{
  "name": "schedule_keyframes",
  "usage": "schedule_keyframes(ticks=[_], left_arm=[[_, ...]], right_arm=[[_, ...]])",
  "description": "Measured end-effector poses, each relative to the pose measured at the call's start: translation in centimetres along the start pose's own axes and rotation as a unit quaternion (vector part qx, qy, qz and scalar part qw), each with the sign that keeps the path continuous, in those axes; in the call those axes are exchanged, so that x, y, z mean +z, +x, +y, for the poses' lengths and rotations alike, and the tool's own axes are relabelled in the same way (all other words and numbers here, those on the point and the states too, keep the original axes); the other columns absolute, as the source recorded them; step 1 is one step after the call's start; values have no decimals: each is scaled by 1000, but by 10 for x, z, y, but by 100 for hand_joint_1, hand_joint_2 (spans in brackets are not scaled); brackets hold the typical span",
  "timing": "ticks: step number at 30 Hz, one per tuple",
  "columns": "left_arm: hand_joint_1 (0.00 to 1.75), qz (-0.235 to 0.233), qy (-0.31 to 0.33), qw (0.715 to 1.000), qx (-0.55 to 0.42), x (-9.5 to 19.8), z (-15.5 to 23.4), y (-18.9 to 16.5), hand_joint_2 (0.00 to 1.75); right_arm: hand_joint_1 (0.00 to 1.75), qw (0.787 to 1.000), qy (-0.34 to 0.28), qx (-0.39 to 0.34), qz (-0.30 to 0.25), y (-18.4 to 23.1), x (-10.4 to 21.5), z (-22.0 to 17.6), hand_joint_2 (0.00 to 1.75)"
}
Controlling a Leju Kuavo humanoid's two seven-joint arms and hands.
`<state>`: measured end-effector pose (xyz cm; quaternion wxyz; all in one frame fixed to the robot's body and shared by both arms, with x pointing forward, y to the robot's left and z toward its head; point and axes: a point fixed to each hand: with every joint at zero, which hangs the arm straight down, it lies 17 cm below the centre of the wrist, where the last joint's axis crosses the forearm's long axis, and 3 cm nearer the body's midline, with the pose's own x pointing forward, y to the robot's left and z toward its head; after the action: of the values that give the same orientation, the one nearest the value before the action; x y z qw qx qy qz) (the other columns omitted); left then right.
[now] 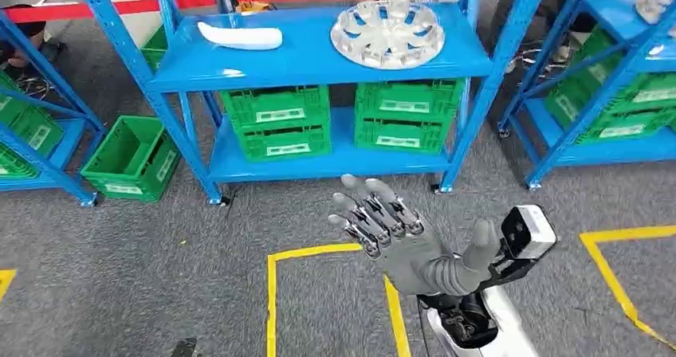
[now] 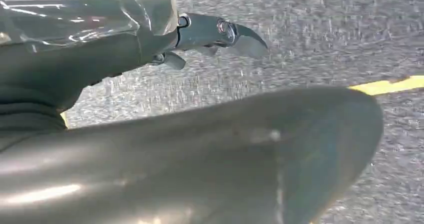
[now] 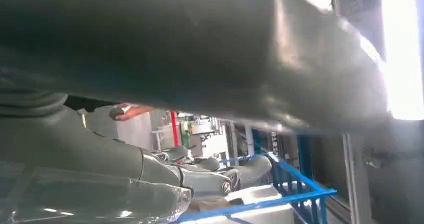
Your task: Take the parts from the cabinet and place them on the table.
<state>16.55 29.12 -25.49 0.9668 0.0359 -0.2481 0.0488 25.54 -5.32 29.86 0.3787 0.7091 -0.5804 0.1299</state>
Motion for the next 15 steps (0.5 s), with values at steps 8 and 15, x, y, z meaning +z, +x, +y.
schedule_keyframes(ticks=[8, 15], left_arm=[[0, -6, -8, 1000, -5, -1, -5, 6, 0], [0, -2, -9, 1000, -9, 0, -7, 4, 0]], right_arm=[[0, 1000, -3, 3, -4, 3, 3, 1, 0], [0, 1000, -3, 4, -2, 3, 6, 0, 0]])
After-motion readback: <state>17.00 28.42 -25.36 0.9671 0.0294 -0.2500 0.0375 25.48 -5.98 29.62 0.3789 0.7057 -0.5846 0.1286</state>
